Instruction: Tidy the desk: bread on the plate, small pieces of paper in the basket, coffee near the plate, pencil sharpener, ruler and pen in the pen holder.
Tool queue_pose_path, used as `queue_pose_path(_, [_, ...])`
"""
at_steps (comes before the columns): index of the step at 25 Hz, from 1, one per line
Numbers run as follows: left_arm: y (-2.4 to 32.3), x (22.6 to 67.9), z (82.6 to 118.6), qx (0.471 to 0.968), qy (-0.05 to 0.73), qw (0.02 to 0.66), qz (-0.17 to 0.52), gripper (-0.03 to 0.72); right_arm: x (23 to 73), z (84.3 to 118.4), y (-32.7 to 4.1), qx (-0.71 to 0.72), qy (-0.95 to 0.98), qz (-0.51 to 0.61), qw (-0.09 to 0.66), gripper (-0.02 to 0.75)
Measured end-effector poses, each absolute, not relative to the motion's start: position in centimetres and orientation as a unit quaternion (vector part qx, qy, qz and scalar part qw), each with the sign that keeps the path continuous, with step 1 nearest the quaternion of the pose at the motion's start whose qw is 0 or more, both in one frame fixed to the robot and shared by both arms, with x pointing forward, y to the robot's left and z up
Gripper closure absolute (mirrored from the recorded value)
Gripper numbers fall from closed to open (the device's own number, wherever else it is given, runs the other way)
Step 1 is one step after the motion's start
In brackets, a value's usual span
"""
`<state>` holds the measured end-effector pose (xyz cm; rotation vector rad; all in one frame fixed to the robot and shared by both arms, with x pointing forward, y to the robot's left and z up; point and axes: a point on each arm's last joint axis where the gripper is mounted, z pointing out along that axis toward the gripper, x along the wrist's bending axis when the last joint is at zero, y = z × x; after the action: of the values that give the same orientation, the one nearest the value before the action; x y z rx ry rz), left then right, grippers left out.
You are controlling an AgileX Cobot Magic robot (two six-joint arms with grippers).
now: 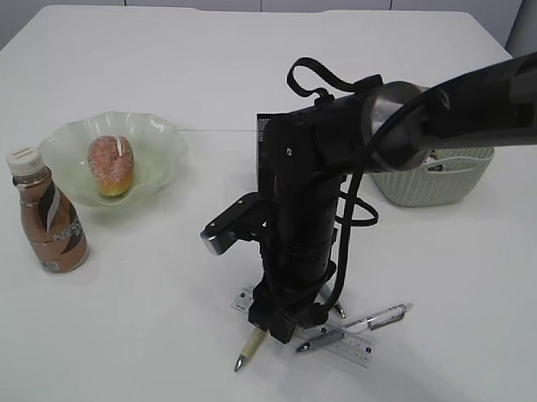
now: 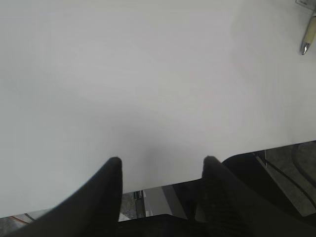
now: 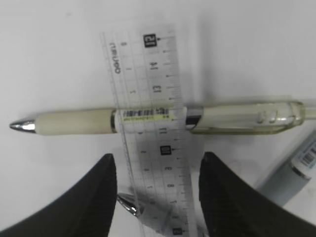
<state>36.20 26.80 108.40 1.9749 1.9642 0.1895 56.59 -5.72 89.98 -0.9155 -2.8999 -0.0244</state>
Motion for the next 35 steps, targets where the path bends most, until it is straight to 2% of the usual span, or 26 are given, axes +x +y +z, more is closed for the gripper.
queue_pose_path(35, [27.01, 36.25, 108.39, 0.699, 0.691, 0.167, 0.078, 0.309, 56.83, 89.96, -5.71, -0.298, -0.954, -0.012, 0.038, 0.315])
